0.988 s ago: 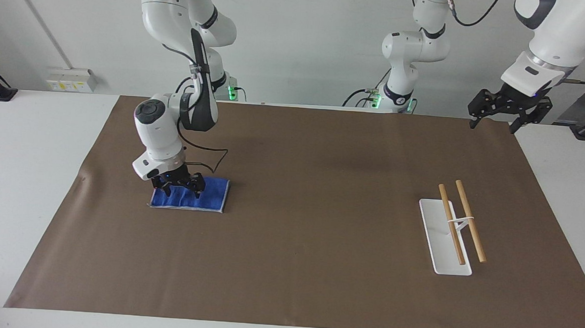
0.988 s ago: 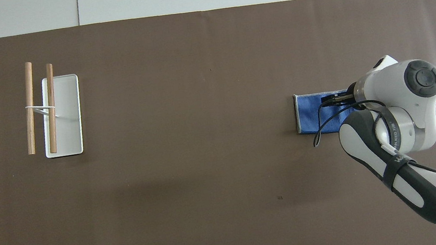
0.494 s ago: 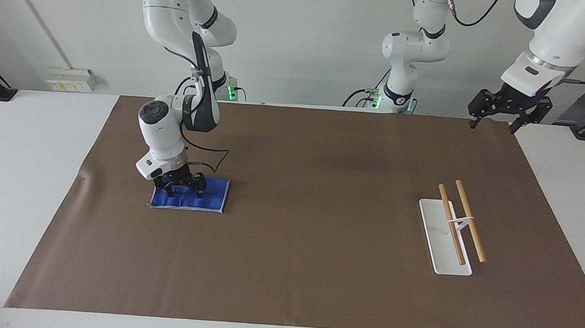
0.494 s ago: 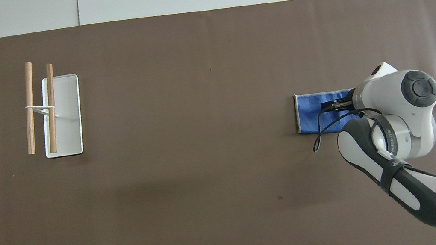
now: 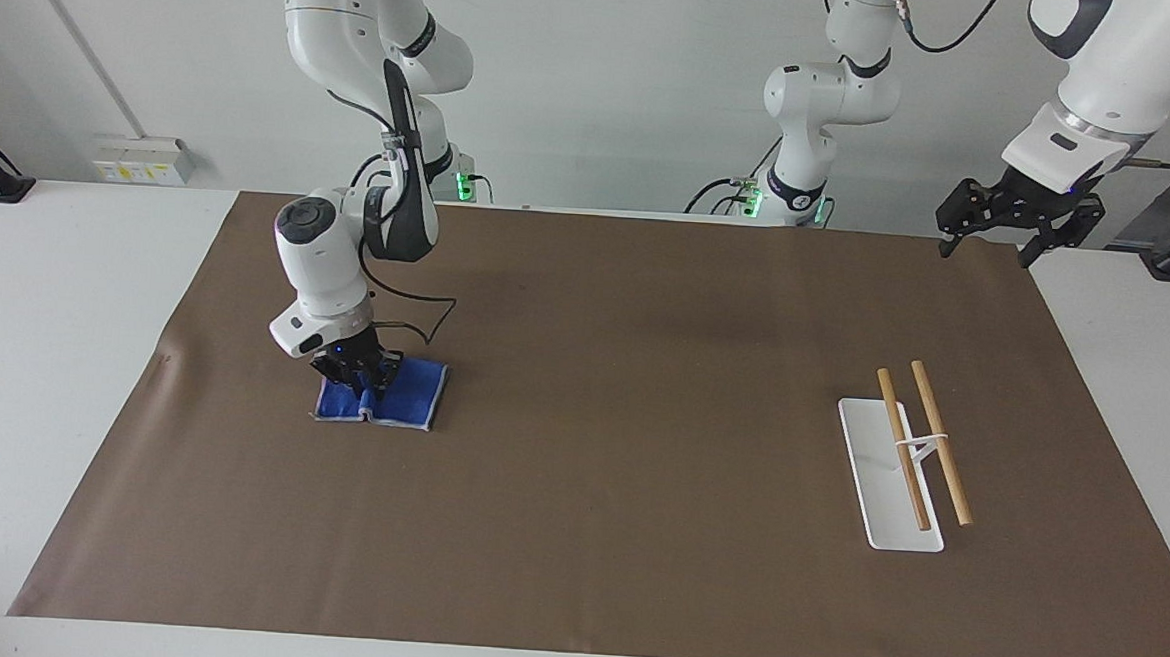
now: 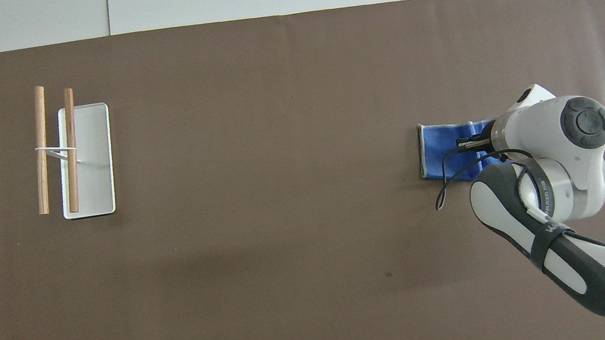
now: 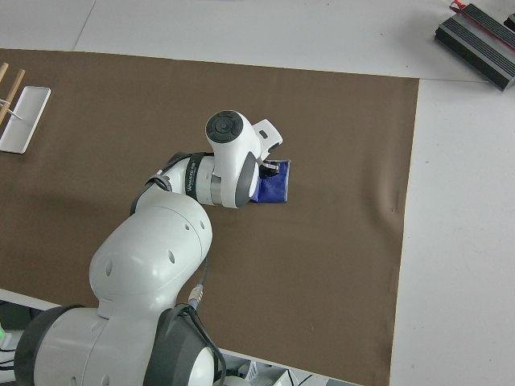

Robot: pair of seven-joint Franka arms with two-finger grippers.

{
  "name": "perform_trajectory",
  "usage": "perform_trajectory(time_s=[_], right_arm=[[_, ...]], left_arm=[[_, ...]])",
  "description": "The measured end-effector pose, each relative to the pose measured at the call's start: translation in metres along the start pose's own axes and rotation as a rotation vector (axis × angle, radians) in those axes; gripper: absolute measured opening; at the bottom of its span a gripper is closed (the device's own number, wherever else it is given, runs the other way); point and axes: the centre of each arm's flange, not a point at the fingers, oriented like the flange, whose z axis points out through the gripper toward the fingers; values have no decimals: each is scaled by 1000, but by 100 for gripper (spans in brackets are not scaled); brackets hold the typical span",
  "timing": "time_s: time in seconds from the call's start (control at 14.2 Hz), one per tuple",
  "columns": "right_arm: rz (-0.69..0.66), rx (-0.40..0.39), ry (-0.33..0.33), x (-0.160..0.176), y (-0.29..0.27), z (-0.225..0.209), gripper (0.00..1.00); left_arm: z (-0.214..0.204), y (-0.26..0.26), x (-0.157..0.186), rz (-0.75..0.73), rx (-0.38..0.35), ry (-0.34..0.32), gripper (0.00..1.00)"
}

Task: Right arm passes towel to left arm to hang
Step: 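Reach the right gripper down to the blue towel and grasp its edge, then lift the towel with the right gripper while the left gripper approaches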

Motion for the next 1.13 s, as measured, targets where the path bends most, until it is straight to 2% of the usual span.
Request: perform_trajectory(time_s=[0.07, 0.14, 0.28, 0.49, 0.99, 1.13], right_arm=[[-1, 0, -2, 0, 0, 0, 9], [-2, 1, -12, 1, -1, -2, 4], [-9, 6, -28, 8, -7, -14, 4], [-30, 37, -20, 22, -29, -50, 4], [18, 278, 25, 48, -107, -126, 4], [55, 390, 31, 50, -135, -140, 4]], left_arm=[[0, 0, 0, 0, 0, 0, 100], [0, 0, 0, 0, 0, 0, 100], [0, 0, 0, 0, 0, 0, 100], [0, 0, 0, 0, 0, 0, 100], [0, 0, 0, 0, 0, 0, 100], [0, 0, 0, 0, 0, 0, 100]])
